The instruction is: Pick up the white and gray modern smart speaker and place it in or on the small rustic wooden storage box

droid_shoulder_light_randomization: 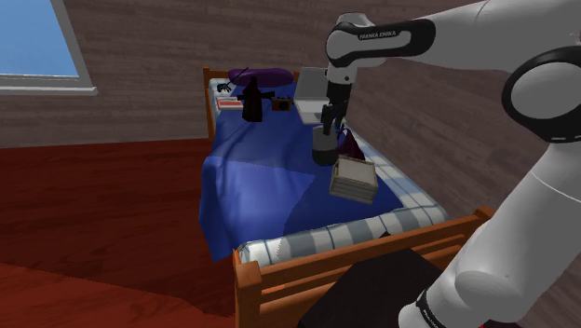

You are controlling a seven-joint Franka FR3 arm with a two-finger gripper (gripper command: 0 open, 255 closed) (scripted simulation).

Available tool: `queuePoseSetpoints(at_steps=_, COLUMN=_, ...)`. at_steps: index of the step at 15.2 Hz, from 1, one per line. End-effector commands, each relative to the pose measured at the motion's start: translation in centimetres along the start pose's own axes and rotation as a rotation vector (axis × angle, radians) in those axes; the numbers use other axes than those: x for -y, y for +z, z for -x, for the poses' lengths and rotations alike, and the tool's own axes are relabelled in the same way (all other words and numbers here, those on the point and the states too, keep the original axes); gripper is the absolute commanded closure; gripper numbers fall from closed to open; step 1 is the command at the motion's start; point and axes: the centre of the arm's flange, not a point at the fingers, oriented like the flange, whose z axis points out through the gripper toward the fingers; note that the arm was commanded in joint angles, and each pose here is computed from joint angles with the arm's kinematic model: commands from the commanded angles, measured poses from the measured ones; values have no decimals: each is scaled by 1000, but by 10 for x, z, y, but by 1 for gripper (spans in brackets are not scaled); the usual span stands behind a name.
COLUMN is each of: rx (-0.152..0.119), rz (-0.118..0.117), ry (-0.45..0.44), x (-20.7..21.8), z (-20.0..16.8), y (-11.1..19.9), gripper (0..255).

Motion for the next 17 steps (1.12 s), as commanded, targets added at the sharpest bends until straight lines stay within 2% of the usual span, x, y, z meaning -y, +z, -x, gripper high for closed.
queuePoseSetpoints(at_steps=1, rx=-1, rz=0, ry=-1, x=-21, z=14, y=-1, gripper=255)
queuePoseSetpoints(at_steps=16, rx=-1, rz=0, ry=-1, x=-193, z=110, y=-40, gripper=255)
queuePoseSetpoints(at_steps=17, rx=-1, rz=0, ry=-1, x=-193, z=110, y=-34, gripper=255)
